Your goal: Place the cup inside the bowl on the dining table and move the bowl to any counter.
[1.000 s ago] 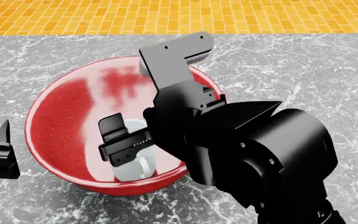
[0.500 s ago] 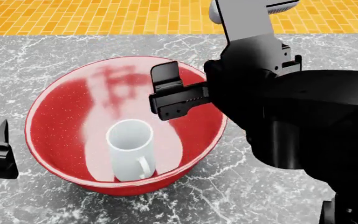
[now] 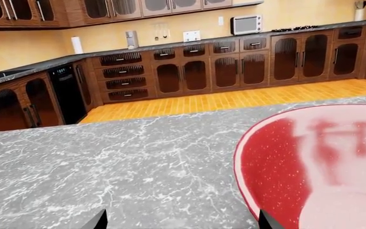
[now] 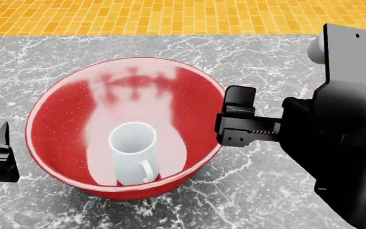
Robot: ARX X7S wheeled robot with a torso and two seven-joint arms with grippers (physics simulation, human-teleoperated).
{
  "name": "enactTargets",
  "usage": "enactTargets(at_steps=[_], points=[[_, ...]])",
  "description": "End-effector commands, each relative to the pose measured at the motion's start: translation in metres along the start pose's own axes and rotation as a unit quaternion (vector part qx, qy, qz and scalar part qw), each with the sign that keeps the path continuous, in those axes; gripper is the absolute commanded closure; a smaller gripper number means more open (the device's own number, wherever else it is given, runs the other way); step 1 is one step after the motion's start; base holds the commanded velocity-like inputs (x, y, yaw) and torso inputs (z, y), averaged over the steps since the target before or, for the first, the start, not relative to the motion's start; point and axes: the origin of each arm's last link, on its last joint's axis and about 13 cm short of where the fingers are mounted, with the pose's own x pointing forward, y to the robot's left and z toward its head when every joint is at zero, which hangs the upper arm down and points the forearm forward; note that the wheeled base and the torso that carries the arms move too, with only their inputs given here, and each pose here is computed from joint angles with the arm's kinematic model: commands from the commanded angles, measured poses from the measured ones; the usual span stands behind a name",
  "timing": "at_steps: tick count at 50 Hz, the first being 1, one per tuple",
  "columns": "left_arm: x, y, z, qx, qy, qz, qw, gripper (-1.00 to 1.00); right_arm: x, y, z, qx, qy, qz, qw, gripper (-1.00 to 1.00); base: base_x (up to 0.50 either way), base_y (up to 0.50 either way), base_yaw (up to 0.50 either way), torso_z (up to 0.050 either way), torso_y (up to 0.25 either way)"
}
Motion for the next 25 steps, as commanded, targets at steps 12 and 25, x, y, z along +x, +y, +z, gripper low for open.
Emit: enactTargets(at_steps=[12, 25], points=[[-0.001, 0.002, -0.001, 0.005, -0.001, 0.002, 1.0, -1.0, 0.026, -0.004, -0.027, 0.132, 0.066, 0.038, 0.988, -1.0, 0.0, 0.0, 0.0, 0.0, 0.0], [-0.001, -0.002, -0.002, 0.005, 0.0, -0.001, 1.0, -1.0, 0.045, -0.003, -0.035, 0.15, 0.081, 0.038, 0.985, -1.0, 0.0, 0.0, 0.0, 0.0, 0.0]])
